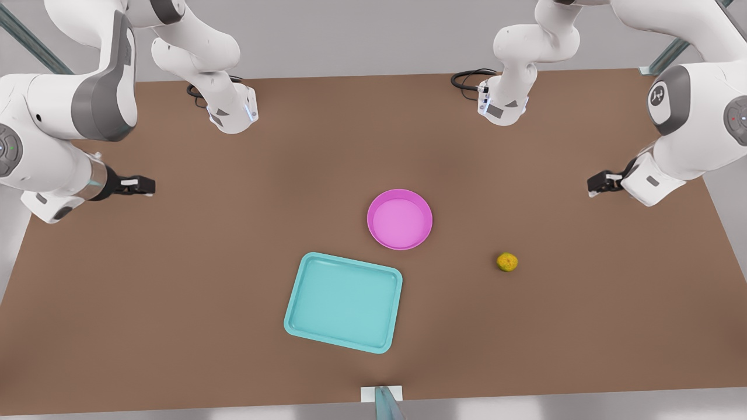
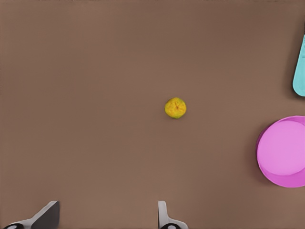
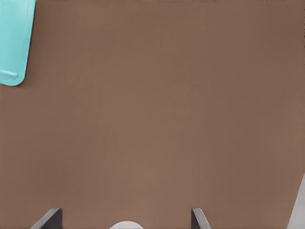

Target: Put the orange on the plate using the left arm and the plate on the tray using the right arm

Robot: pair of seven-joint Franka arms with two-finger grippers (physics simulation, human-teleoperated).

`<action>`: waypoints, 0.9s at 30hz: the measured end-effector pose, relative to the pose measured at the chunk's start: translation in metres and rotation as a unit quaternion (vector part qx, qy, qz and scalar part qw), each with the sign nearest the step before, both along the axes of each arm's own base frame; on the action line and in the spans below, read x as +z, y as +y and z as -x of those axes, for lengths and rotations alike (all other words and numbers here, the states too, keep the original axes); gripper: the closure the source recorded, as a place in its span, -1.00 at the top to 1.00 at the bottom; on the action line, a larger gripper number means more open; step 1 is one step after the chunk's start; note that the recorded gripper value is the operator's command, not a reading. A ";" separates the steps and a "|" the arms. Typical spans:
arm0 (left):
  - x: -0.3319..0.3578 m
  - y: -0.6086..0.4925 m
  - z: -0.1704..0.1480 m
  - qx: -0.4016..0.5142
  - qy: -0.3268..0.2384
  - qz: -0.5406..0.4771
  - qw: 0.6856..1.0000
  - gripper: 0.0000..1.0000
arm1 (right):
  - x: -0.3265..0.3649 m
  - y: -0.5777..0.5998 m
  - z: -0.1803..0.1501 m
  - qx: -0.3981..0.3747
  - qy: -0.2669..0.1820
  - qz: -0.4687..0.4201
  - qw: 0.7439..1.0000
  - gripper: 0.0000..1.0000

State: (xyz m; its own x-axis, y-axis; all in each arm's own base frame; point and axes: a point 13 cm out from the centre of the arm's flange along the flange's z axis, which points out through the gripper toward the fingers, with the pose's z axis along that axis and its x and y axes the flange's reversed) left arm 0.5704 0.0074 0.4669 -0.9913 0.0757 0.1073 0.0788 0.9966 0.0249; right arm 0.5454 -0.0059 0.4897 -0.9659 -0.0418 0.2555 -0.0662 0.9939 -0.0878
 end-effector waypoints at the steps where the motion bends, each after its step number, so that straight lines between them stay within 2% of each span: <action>1: -0.001 0.000 -0.002 -0.001 -0.003 0.000 1.000 1.00 | 0.000 0.000 -0.002 0.001 -0.003 0.000 1.000 1.00; 3: -0.022 -0.001 -0.016 -0.003 0.012 0.002 1.000 1.00 | 0.000 0.000 -0.005 0.002 -0.008 0.000 1.000 1.00; 4: -0.061 -0.007 -0.025 -0.009 0.042 0.002 0.999 1.00 | 0.000 -0.001 -0.006 0.002 -0.010 0.000 1.000 1.00; 5: -0.120 -0.027 -0.030 -0.026 0.085 0.000 0.996 1.00 | 0.000 -0.001 -0.007 0.003 -0.012 -0.001 1.000 1.00; 7: -0.241 -0.064 -0.009 -0.059 0.152 -0.004 0.987 1.00 | -0.001 -0.001 -0.009 0.004 -0.016 -0.001 1.000 1.00; 9: -0.318 -0.081 -0.003 -0.074 0.160 -0.004 0.984 1.00 | -0.001 -0.002 -0.011 0.004 -0.018 -0.002 1.000 1.00; 11: -0.355 -0.090 -0.007 -0.082 0.141 -0.001 0.987 1.00 | -0.002 -0.002 -0.013 0.005 -0.020 -0.003 1.000 1.00; 18: -0.387 -0.105 -0.041 -0.094 0.058 0.005 0.994 1.00 | -0.012 -0.001 -0.018 0.009 -0.016 -0.006 1.000 1.00; 27: -0.420 -0.105 -0.053 -0.097 0.034 0.006 0.995 1.00 | -0.018 0.000 -0.020 0.011 -0.012 -0.008 1.000 1.00</action>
State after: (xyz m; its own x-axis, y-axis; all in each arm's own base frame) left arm 0.6235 -0.0974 0.0473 -0.9489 0.2656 0.1707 0.2697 0.9629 0.0013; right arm 0.5657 -0.0063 0.4714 -0.9705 -0.0673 0.2317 -0.0863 0.9936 -0.0732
